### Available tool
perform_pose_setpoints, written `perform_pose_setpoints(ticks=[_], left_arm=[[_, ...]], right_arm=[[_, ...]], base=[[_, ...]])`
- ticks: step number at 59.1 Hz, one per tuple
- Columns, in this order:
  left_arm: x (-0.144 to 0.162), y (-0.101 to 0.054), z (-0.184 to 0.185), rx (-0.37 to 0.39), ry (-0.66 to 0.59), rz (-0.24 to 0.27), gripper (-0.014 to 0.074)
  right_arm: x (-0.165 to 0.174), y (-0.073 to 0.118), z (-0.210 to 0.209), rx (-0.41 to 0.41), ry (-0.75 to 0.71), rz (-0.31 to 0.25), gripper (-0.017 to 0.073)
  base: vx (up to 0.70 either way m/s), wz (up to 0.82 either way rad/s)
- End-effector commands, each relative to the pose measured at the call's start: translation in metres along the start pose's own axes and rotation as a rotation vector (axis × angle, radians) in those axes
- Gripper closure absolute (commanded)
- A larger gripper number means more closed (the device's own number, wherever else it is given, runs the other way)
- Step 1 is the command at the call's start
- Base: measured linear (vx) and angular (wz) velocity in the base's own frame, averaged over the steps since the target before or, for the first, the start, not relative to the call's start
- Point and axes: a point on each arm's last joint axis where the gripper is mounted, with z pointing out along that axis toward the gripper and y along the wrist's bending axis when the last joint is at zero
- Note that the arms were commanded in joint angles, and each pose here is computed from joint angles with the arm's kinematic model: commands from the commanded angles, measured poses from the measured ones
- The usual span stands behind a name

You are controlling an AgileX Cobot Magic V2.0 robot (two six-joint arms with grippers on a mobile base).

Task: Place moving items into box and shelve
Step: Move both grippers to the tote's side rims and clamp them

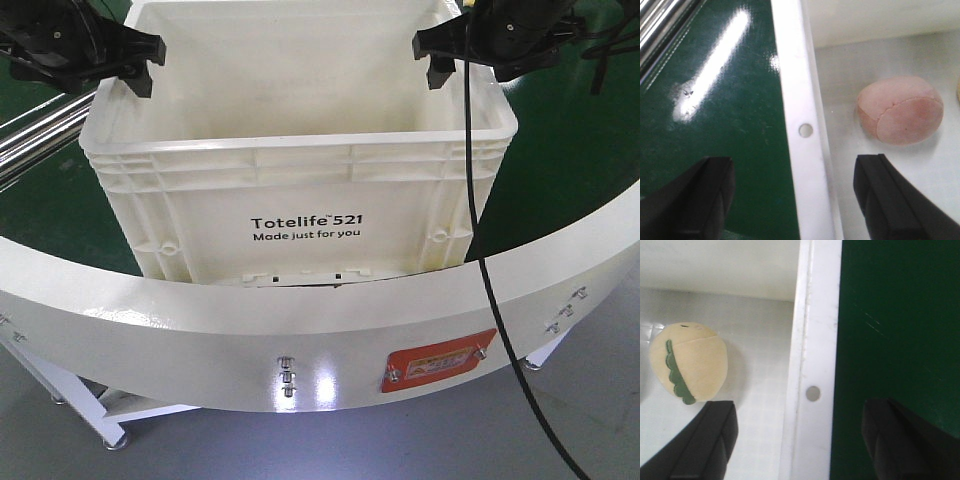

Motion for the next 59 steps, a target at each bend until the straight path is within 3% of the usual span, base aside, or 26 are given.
perform_pose_setpoints(ticks=[1,42,59], left_arm=[[-0.008,-0.003,-0.019,0.042,-0.097,-0.022,0.0003],[-0.008,-0.004,-0.009,0.036,-0.080,-0.009,0.0003],[-0.008,-0.004,-0.009,0.035,-0.080,-0.008,0.0003]], right_arm=[[-0.011,-0.005,-0.034,0.004,-0.136,-0.004,0.0003],[-0.009,-0.004,-0.021,0.007,-0.094,-0.008,0.0007],[-0.009,-0.004,-0.021,0.008,-0.090,-0.008,0.0143]], base=[[0.00,0.00],[0.00,0.00],[0.00,0.00]])
